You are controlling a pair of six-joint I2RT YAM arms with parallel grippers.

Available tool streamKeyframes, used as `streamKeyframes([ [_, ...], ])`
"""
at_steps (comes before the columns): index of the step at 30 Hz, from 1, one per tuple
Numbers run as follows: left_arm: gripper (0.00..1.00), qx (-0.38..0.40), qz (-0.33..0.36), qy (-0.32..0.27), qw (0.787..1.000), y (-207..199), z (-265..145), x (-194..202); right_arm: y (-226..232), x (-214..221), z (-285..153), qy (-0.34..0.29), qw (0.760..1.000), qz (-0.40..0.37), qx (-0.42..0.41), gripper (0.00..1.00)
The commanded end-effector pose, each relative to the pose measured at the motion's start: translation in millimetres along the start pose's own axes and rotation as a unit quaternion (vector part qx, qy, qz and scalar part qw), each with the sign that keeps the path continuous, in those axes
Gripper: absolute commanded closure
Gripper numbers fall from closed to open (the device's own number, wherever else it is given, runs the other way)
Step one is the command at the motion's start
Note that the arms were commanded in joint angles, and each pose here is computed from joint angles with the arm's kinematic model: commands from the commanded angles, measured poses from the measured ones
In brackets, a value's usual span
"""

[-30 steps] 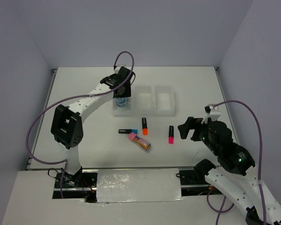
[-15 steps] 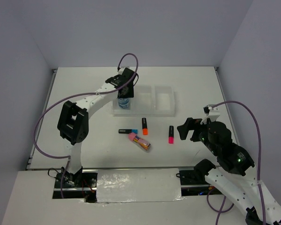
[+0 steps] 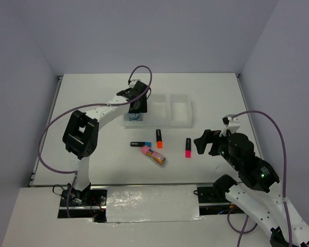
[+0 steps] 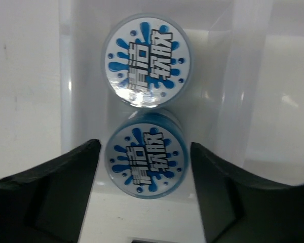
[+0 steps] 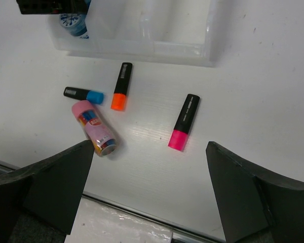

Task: Sort the stationery into containers
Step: Place the stationery in the storage box, then pick up the pen from the center of the board.

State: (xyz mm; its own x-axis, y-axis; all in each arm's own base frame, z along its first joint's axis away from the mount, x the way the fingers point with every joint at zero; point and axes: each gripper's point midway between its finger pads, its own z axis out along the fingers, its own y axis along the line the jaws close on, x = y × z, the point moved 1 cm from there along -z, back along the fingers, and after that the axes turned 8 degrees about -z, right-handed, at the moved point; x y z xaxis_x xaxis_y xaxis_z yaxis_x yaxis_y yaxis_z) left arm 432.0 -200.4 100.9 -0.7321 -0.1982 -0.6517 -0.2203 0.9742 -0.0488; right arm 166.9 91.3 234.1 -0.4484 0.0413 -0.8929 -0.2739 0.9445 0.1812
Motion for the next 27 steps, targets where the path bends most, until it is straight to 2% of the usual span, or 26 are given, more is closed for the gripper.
streamKeyframes([
  [1,0.1,0.018,-0.033,-0.053,0.998,-2,-39,-31,6,-10,3,-0.012,1.0,-0.008,-0.013,0.0],
  [2,0.01,0.018,-0.035,-0.059,0.997,-2,-44,-33,7,-11,3,-0.012,1.0,-0.009,-0.013,0.0],
  [12,0.01,0.073,-0.044,-0.11,0.99,-3,-132,-44,25,-6,37,0.028,0.999,-0.007,-0.038,0.0],
  [16,0.01,0.096,-0.04,-0.104,0.989,5,-158,-17,29,8,63,0.068,0.997,-0.001,-0.029,0.0],
  [21,0.01,0.13,-0.051,-0.083,0.987,25,-176,32,5,29,88,0.095,0.993,0.024,0.062,0.0],
  [23,0.01,0.129,-0.05,-0.072,0.988,30,-178,48,-13,46,96,0.124,0.986,0.02,0.114,0.03],
  [24,0.01,0.121,-0.044,-0.065,0.99,38,-177,59,-18,57,103,0.147,0.98,0.027,0.131,0.1],
  [27,0.01,0.128,-0.043,-0.058,0.989,43,-176,71,-16,78,119,0.18,0.975,0.034,0.125,0.21],
])
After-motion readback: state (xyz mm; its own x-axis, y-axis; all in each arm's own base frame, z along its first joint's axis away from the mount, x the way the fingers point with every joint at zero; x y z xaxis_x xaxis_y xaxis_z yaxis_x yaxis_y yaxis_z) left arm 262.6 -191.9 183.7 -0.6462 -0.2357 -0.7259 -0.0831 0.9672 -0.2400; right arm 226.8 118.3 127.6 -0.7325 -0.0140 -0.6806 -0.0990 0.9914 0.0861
